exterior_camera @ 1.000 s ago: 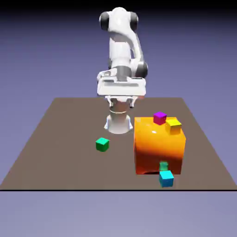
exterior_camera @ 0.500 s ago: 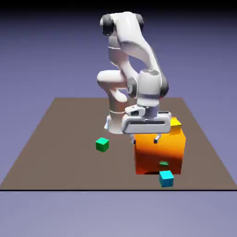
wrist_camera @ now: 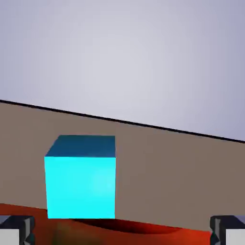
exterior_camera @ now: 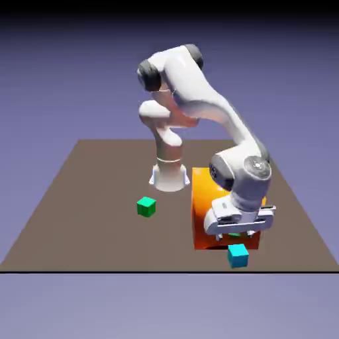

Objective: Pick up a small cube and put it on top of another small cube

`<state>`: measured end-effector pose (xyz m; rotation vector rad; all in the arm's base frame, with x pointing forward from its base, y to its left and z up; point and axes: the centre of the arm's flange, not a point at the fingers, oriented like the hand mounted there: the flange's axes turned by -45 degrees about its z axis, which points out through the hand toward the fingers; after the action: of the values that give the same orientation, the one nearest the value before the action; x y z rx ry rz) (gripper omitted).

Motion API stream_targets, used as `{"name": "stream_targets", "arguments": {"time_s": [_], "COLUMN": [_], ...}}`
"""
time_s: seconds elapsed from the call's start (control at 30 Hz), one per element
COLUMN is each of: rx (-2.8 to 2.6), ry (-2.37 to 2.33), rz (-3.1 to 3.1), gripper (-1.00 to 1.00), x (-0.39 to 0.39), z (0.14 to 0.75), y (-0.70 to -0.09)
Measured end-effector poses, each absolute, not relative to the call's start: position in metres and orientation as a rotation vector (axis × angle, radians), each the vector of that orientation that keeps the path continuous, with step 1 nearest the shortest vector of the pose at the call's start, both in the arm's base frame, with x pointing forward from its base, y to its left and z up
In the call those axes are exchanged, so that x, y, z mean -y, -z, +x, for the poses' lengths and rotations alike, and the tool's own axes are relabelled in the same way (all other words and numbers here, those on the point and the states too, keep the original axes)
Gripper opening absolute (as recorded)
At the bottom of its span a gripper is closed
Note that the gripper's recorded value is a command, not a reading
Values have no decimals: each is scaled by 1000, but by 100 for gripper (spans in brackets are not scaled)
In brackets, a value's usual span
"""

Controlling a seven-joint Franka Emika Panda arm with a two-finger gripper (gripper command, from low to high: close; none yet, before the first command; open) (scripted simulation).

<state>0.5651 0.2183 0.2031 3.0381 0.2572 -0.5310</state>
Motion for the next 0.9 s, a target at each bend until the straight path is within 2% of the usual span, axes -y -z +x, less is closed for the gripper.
{"name": "stream_targets", "arguments": {"time_s": [0.17,0.27,0.3,0.37,0.47,0.67,0.9], "rx": [-231,-231,-231,-231,-230,-108,70], "ry": [678,678,678,679,679,664,648], "rz": [3025,3025,3025,3026,3027,2928,2862], "gripper": [0,0,-100,-100,-100,-100,-100], "x": [-231,-228,-228,-228,-231,-163,-59], "z": [571,551,550,550,571,560,530], "y": [-181,-118,-116,-116,-180,-168,-185]}}
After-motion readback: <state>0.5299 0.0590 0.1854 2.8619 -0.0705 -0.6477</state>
